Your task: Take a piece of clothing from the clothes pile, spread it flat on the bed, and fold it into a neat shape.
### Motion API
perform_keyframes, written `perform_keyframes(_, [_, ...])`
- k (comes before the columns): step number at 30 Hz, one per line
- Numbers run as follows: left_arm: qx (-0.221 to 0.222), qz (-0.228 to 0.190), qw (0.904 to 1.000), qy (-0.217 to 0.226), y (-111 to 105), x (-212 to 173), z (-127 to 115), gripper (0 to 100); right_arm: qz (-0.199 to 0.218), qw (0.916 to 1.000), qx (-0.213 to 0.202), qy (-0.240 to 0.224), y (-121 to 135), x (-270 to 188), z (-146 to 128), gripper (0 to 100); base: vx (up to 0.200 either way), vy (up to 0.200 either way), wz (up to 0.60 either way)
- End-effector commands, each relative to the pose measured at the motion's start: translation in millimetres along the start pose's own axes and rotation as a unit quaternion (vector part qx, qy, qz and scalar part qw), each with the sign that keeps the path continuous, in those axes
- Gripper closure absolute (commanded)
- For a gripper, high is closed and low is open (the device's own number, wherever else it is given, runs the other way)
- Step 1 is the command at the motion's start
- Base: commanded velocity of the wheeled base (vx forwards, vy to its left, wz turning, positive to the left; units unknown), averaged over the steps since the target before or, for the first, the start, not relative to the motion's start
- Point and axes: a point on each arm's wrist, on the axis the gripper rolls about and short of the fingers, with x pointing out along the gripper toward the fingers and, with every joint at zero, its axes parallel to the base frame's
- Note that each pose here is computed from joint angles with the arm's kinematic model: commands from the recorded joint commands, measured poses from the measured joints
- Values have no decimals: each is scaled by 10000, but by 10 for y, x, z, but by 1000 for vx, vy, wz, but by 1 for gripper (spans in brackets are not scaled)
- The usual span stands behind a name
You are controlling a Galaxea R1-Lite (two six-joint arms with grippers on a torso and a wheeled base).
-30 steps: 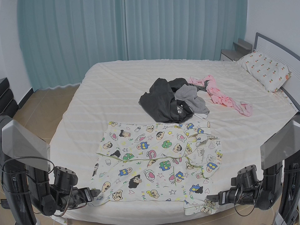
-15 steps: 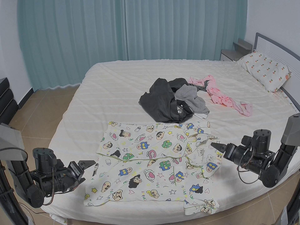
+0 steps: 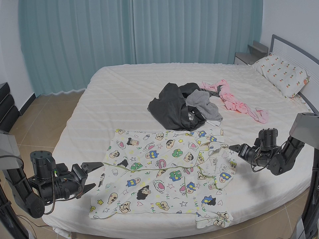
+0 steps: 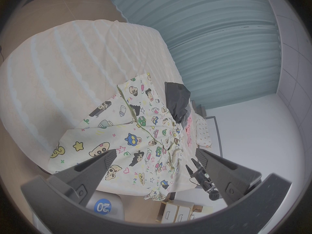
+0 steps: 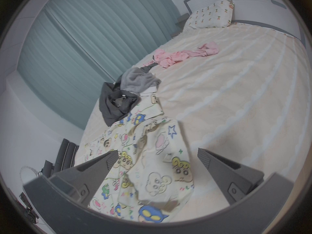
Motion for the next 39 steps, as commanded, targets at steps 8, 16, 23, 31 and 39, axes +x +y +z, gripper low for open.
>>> perform_keyframes(8, [9,7,10000,89,10,21,-17,0,-131,9999,63,29,-88,314,23,0,125,0,0])
perform_keyframes(16, [-35,101,9998,145,50,63,-30,0,37,9993,329,-150,34,301,117,0,100,0,0])
perform_keyframes(23, [-24,109,9997,194,48,64,-54,0,28,9999,91,-92,4,250,100,0,0,0,0])
perform_keyframes(31, [9,107,9997,231,42,69,-74,0,826,9910,986,-371,398,316,231,0,0,0,0])
perform_keyframes(39, [-6,141,9996,224,55,75,-73,0,1007,9911,865,17,659,733,-147,0,0,0,0])
